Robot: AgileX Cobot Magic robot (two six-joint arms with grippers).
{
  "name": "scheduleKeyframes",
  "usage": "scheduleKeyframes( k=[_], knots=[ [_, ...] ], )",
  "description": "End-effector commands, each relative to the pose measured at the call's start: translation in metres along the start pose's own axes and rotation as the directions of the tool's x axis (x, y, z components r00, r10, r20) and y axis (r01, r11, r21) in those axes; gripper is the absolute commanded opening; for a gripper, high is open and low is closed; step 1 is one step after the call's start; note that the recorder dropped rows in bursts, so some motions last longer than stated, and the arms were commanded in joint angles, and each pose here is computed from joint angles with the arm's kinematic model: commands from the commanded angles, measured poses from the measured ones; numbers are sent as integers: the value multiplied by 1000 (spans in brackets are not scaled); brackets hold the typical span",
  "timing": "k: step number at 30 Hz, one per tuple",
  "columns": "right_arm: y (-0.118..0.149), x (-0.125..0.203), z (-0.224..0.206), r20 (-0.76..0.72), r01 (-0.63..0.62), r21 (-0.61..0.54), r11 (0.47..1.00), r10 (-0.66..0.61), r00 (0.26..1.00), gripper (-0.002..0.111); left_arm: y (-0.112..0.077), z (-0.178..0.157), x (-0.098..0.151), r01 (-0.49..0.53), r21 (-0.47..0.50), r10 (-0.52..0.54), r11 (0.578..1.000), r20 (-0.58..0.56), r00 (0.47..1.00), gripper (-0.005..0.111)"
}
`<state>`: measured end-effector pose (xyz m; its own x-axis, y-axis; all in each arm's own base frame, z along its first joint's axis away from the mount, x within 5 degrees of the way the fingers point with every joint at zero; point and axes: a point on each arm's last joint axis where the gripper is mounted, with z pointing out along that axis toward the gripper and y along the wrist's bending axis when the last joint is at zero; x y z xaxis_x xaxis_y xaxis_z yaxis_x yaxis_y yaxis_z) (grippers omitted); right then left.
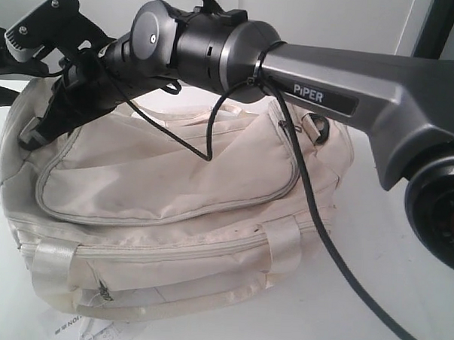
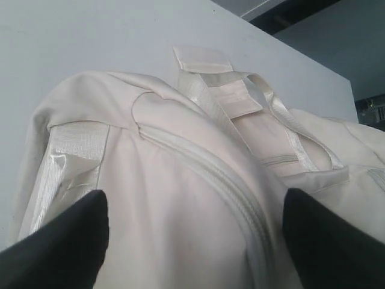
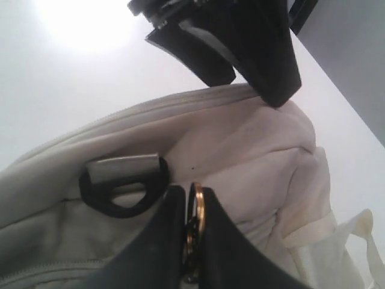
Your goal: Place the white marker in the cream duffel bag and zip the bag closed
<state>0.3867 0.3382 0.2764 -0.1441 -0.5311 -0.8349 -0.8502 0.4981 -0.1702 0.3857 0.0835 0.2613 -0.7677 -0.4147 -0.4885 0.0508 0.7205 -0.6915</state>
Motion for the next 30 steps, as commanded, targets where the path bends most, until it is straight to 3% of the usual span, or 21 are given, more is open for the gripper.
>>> scheduleKeyframes(
  k=[1,5,12,30],
  knots=[
    [2,-6,-5,17,9,0,1000,-9,1000,0,-6,21,5,-11,30,12,999,-34,999,81],
    [2,-6,-5,19,9,1,1000,-9,1000,0,-5,34,10,-7,38,9,999,-60,998,67],
    [3,-5,-5,11,9,-6,1000,-9,1000,0,-3,34,7,-5,18,6,1000,-36,999,0],
    [7,-2,-5,-22,53,-48,997,-54,998,0,4,19,-9,99,55,-104,994,106,989,0]
  ],
)
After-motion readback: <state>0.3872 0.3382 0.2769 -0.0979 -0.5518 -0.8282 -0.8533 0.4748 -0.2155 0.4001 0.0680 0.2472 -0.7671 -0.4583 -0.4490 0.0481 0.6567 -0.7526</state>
